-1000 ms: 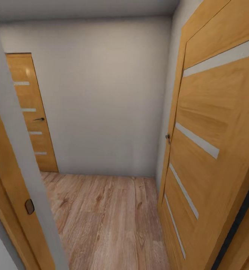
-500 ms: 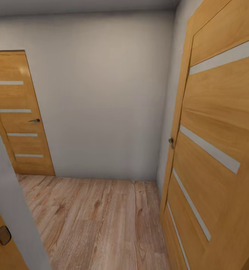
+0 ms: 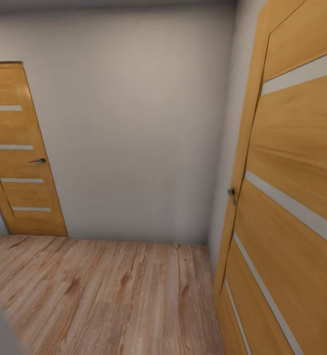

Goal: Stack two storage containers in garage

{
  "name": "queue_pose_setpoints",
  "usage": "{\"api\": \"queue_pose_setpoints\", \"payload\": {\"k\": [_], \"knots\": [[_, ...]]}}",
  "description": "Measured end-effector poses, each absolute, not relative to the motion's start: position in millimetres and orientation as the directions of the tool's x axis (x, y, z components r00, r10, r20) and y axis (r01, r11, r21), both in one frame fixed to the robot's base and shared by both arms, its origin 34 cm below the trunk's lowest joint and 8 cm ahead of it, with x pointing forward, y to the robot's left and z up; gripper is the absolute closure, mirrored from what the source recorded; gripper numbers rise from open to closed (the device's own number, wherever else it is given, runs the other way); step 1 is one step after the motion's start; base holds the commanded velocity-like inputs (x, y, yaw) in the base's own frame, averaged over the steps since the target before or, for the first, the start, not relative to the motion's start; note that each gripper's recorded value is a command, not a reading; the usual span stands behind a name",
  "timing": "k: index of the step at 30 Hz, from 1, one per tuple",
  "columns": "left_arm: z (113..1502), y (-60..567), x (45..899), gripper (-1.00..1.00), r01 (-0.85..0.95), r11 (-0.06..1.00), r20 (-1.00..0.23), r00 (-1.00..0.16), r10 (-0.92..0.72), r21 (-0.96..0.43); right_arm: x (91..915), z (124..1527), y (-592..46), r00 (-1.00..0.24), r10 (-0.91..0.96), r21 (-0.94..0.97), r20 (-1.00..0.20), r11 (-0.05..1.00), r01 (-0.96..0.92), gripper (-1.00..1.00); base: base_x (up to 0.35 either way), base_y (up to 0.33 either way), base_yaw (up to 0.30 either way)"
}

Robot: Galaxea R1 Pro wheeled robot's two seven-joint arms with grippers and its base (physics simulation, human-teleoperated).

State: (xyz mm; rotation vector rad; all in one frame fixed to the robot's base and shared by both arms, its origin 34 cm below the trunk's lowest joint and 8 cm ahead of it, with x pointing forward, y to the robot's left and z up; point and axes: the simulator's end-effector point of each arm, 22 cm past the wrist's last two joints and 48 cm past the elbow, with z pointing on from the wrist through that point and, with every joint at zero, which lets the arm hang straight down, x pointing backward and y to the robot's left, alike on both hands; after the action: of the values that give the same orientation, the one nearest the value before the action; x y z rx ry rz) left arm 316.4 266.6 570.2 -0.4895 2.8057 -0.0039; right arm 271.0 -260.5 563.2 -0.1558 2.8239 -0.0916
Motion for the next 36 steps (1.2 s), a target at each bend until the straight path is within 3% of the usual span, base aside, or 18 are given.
{"api": "queue_pose_setpoints", "payload": {"k": [36], "knots": [[570.2, 267.0, 316.5, -1.00, -0.331, 0.942, -0.286, -0.899, -0.332, -0.052, 271.1, 563.2, -260.4, -0.946, -0.117, -0.079, -0.303, 0.992, -0.098, -1.00, 0.315, 0.000, 0.000]]}}
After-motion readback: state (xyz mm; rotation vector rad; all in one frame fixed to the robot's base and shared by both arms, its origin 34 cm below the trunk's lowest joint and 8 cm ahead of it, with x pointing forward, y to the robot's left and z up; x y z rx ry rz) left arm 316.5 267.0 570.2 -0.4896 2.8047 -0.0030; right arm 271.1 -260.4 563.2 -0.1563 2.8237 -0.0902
